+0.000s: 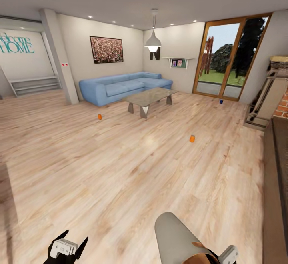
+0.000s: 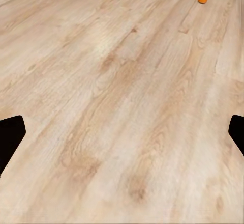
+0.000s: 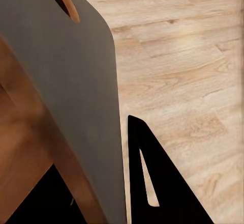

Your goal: Put the three can of soda from the living room inside the tash can in the kitchen.

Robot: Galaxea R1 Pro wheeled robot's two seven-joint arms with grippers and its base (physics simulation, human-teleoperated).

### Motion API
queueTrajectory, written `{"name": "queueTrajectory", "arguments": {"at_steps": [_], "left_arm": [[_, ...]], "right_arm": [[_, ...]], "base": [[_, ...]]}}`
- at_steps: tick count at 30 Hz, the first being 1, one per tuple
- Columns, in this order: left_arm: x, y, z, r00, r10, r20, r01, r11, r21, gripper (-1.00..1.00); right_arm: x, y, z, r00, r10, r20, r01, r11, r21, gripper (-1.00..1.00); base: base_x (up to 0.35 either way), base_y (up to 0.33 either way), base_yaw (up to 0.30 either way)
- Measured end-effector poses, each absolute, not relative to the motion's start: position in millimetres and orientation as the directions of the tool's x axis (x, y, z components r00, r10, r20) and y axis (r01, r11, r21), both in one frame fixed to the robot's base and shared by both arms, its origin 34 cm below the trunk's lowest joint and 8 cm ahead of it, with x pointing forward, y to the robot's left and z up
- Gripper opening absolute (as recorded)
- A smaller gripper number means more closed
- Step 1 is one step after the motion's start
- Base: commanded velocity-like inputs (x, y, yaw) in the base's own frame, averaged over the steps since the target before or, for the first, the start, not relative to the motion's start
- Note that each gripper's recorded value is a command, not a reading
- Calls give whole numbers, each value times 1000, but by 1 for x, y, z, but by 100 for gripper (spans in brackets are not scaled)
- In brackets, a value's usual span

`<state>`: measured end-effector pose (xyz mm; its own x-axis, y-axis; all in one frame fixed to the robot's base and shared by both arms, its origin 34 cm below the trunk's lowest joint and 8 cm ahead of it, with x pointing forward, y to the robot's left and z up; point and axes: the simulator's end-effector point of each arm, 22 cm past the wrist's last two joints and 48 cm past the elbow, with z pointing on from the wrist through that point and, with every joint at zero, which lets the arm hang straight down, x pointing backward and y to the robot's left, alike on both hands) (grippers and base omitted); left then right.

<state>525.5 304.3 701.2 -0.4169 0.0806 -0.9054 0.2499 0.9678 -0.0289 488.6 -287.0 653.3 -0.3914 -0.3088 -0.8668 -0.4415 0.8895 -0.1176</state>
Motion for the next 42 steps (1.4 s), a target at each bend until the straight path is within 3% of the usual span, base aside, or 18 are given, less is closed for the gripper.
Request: {"name": "queueTrajectory", "arguments": {"at_steps": [25, 42], "left_arm": [[526, 305, 701, -417, 81, -905, 249, 968, -28, 100], [525, 305, 701, -419, 81, -905, 249, 968, -28, 100]], "right_arm": [[489, -282, 653, -392, -299, -870, -437, 893, -110, -100], [489, -276, 653, -391, -293, -872, -438, 893, -103, -100]], "base": [[263, 167, -136], [263, 172, -39]]}}
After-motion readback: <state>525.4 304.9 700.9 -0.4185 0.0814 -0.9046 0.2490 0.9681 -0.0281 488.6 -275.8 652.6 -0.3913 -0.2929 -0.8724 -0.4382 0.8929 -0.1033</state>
